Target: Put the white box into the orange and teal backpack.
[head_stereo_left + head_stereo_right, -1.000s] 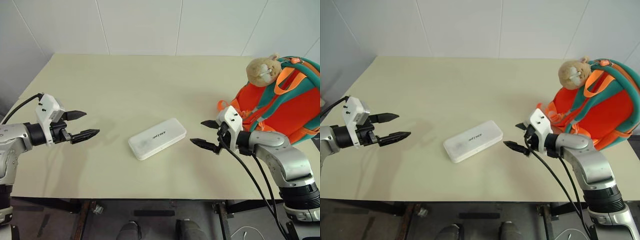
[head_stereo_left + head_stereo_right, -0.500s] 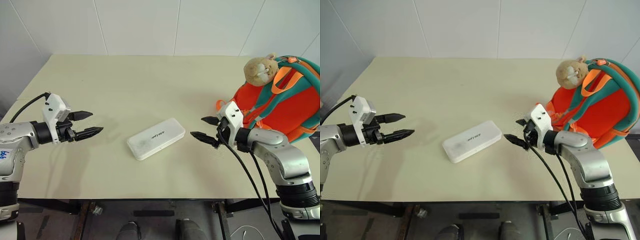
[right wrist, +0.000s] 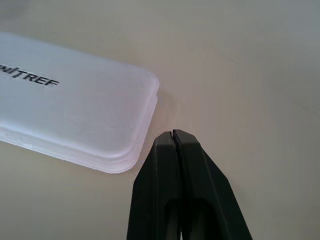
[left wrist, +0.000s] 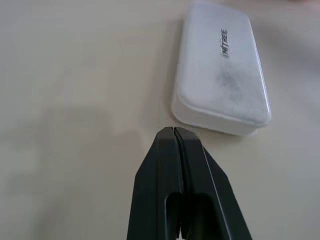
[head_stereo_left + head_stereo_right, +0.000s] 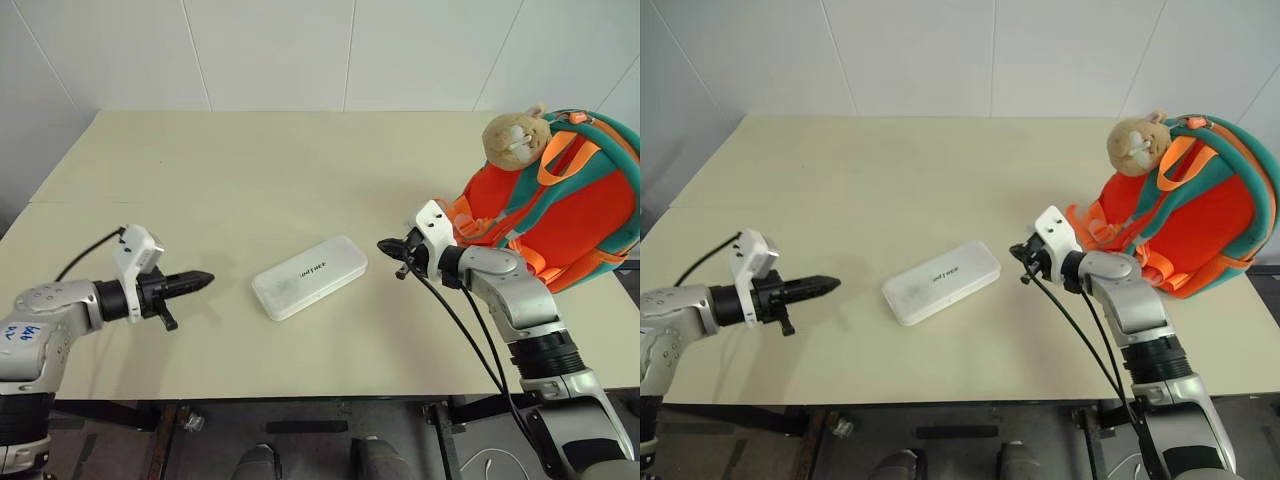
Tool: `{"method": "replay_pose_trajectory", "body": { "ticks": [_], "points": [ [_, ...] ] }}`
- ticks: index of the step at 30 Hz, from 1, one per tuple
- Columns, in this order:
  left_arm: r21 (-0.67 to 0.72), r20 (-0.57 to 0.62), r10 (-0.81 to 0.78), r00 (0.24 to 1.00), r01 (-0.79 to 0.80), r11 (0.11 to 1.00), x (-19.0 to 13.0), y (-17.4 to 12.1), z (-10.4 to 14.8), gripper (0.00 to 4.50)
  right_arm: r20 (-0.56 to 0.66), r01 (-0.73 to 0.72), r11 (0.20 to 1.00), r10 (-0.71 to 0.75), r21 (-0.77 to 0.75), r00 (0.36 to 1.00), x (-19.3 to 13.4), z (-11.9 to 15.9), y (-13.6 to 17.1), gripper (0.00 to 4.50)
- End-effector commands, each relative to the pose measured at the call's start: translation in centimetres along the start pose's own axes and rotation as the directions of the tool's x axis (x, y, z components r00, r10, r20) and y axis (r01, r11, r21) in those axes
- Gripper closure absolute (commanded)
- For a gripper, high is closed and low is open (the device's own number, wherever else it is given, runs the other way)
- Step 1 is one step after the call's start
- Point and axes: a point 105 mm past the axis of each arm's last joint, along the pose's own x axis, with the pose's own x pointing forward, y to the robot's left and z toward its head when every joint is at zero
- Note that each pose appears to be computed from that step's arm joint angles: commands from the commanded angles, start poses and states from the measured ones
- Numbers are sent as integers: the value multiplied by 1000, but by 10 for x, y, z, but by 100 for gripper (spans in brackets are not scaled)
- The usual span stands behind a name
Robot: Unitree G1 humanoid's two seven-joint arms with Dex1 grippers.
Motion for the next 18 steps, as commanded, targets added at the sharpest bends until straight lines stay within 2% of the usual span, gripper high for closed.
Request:
{"method": "replay_pose_trajectory", "body": {
  "ticks": [1,8,12,18],
  "points": [
    [-39,5,-41,999,42,998,4,-13,-1,449,33,32,998,-30,-53,999,11,12,-7,448],
    [-141,-9,-91,996,89,986,22,-22,-14,449,6,15,998,-15,-60,1000,41,7,-1,448],
    [-151,10,-94,995,95,984,41,-15,-17,449,24,-52,998,53,-44,998,55,9,15,448],
    [-147,10,-103,995,103,984,54,-9,-21,449,35,-99,994,101,-56,994,57,14,24,448]
  ]
}}
